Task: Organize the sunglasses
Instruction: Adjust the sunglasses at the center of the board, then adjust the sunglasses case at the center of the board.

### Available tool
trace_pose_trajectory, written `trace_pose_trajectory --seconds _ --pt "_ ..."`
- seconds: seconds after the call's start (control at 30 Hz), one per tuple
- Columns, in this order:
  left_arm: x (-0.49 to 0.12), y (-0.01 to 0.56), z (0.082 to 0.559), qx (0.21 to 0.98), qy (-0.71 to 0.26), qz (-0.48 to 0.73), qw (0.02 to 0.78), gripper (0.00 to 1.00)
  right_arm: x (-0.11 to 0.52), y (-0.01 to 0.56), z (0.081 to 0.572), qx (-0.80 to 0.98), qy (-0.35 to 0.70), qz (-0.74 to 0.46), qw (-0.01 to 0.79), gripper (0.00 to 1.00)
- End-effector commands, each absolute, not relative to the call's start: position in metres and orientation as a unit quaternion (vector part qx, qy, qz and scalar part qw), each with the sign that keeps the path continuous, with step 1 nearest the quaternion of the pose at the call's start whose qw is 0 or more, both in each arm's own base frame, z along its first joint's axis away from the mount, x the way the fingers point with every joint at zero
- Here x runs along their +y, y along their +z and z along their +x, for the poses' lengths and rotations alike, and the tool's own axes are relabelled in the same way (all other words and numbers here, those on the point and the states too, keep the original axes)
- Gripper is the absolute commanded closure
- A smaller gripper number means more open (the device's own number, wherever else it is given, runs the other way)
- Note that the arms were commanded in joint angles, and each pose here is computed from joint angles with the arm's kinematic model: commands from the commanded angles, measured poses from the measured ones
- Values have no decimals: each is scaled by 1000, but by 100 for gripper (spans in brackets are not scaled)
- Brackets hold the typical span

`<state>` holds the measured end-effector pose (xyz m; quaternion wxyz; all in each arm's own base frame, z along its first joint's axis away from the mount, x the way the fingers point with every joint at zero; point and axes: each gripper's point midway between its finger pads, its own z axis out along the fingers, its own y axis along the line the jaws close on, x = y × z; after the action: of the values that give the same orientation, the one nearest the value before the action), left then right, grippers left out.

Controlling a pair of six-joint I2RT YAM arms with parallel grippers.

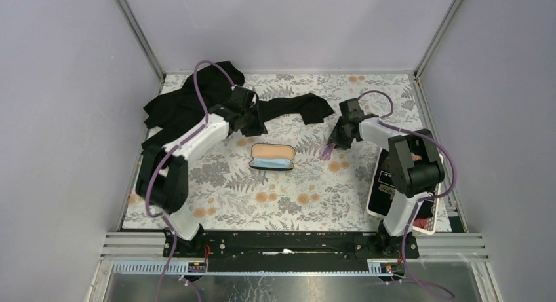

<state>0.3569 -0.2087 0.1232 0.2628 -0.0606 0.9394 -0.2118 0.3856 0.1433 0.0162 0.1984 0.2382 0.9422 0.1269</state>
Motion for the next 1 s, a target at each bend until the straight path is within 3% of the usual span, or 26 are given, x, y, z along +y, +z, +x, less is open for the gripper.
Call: trace_pose_trajectory --seconds 0.0,0.17,0.37,0.53,0.77,0.97 --pt "-204 100 392 949 -188 -54 247 66 127 13 333 966 96 172 166 62" --pt "-183 56 394 968 -132 -61 205 66 114 12 295 977 83 127 149 61" --pt "-191 42 368 970 -166 -54 169 66 105 9 266 983 74 103 136 59" --pt "-205 48 340 962 -223 -49 151 66 106 19 266 981 82 93 150 56" --pt "-203 40 301 965 -221 -53 130 66 110 37 276 977 93 86 172 53" --pt "-199 43 293 966 -214 -55 138 66 110 33 280 979 88 81 167 49"
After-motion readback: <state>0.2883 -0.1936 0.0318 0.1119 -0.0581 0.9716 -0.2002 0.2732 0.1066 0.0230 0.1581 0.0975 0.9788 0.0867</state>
